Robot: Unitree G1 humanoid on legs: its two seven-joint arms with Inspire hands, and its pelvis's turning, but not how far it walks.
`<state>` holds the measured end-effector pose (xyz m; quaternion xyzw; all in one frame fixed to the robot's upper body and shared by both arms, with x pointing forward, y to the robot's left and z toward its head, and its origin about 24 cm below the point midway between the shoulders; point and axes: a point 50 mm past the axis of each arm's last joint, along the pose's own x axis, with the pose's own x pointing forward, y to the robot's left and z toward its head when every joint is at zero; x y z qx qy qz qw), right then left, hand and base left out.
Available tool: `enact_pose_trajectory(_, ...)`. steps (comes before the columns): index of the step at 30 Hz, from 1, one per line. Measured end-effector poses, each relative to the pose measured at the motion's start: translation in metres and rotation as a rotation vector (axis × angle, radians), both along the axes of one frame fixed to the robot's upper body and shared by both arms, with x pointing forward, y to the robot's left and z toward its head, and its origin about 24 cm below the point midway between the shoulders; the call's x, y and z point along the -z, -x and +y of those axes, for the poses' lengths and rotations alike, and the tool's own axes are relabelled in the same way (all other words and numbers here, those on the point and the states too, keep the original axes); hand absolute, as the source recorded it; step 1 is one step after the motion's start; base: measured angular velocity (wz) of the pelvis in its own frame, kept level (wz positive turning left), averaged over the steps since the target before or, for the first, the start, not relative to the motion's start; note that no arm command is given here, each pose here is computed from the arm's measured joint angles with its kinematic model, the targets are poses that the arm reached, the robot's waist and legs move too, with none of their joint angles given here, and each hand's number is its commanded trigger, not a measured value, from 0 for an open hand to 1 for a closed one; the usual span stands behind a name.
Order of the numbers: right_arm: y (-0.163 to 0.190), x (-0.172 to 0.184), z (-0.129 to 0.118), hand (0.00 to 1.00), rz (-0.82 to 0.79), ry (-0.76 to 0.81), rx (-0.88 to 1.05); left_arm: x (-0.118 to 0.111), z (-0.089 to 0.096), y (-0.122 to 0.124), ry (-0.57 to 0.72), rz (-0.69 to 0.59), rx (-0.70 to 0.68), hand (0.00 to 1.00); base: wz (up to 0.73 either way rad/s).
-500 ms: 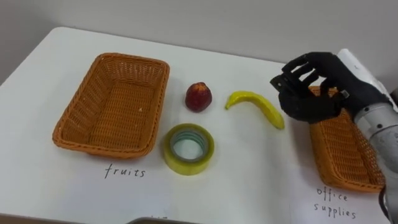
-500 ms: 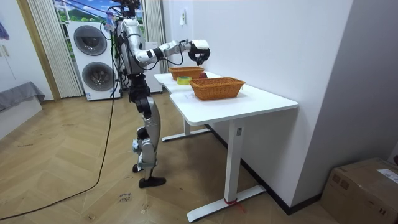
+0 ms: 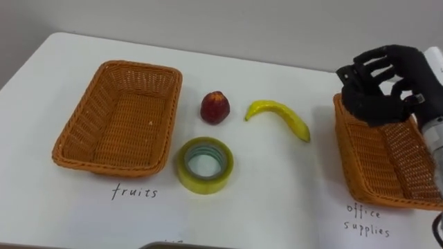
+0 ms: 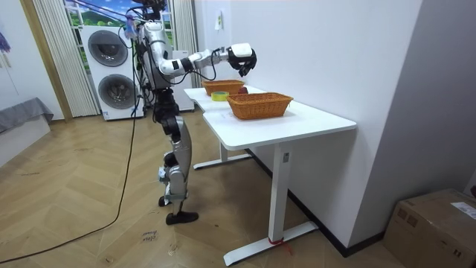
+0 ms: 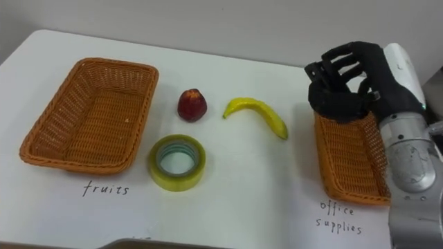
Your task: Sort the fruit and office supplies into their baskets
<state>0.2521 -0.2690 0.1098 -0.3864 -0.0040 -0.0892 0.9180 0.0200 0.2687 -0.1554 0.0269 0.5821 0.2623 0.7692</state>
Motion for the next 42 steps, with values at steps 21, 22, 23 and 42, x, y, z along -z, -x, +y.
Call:
enact_pose_trajectory(21, 0.012, 0.057, -0.027, 1.00, 0.153, -0.118, 0.182, 0.001, 0.001, 0.019, -0.038, 0.076, -0.033, 0.00, -0.01)
enact_pose_trajectory(22, 0.013, 0.059, -0.028, 1.00, 0.159, -0.117, 0.184, 0.001, 0.001, 0.020, -0.038, 0.076, -0.033, 0.00, 0.00)
enact_pose_trajectory(23, 0.015, 0.061, -0.028, 1.00, 0.168, -0.117, 0.187, 0.001, 0.001, 0.020, -0.038, 0.077, -0.033, 0.00, 0.00)
enact_pose_trajectory(42, 0.024, 0.085, -0.036, 1.00, 0.283, -0.140, 0.214, 0.002, -0.001, 0.019, -0.044, 0.093, -0.043, 0.00, 0.00)
